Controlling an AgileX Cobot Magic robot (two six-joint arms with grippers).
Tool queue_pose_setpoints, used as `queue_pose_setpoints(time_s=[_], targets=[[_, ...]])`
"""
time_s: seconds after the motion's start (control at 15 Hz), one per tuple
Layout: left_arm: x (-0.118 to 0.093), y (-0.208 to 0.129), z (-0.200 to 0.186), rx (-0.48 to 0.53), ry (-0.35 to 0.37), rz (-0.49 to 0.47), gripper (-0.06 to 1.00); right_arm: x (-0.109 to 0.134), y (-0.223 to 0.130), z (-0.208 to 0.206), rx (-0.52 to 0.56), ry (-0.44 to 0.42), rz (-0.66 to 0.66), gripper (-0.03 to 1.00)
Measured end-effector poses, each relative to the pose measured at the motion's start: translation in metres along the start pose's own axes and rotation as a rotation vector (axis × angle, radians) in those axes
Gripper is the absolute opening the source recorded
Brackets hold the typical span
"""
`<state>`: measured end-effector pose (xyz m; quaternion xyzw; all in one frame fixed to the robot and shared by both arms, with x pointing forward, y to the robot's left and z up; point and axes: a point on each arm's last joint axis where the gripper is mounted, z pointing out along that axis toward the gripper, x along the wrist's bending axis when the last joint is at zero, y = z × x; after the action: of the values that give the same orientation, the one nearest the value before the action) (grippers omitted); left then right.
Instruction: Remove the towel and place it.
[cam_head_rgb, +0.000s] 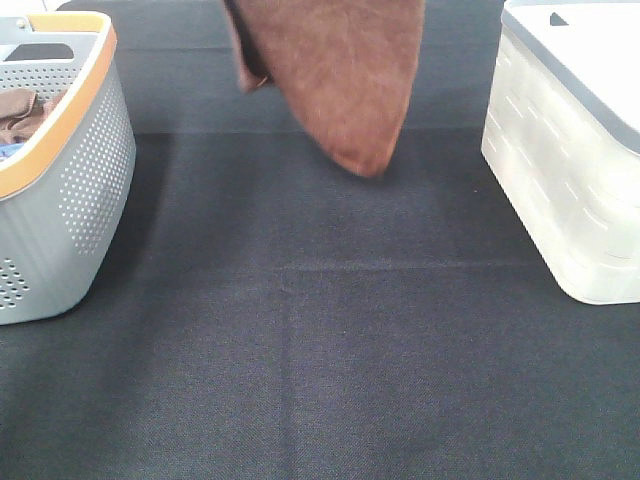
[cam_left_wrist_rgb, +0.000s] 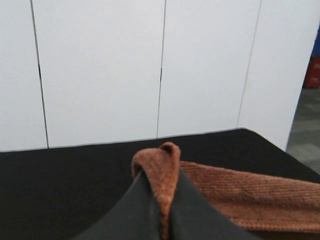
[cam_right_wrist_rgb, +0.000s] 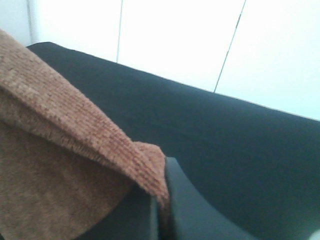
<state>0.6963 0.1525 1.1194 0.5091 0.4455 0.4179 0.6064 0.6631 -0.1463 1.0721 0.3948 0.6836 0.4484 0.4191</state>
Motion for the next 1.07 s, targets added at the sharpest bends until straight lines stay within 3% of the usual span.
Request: queue_pose_setpoints(time_s=[0.13, 0.27, 0.4, 0.67, 0.73, 0.93, 1.07], targets=[[0.007, -0.031, 0.015, -0.100, 0.039, 0.012, 0.00, -0.004, -0.006, 0.034, -0.023, -0.038, -0.088, 0.00], [0.013, -0.072, 0.025, -0.028, 0.053, 0.019, 0.00, -0.010, -0.024, 0.053, 0.054, -0.003, -0.050, 0.00], [0.013, -0.104, 0.026, 0.213, 0.030, 0.009, 0.00, -0.013, -0.046, 0.054, 0.210, 0.136, 0.075, 0.00], [0.008, -0.125, 0.010, 0.587, -0.026, -0.005, 0.00, 0.003, -0.072, 0.039, 0.504, 0.407, 0.036, 0.00], [0.006, -0.125, 0.004, 0.672, -0.042, -0.008, 0.00, 0.004, -0.079, 0.035, 0.596, 0.411, 0.045, 0.00], [0.000, -0.118, -0.016, 0.894, -0.092, -0.005, 0.00, -0.002, -0.097, 0.021, 0.874, 0.317, 0.130, 0.00], [-0.004, -0.110, -0.033, 1.047, -0.142, 0.006, 0.00, 0.002, -0.103, 0.010, 1.024, 0.326, 0.181, 0.00]])
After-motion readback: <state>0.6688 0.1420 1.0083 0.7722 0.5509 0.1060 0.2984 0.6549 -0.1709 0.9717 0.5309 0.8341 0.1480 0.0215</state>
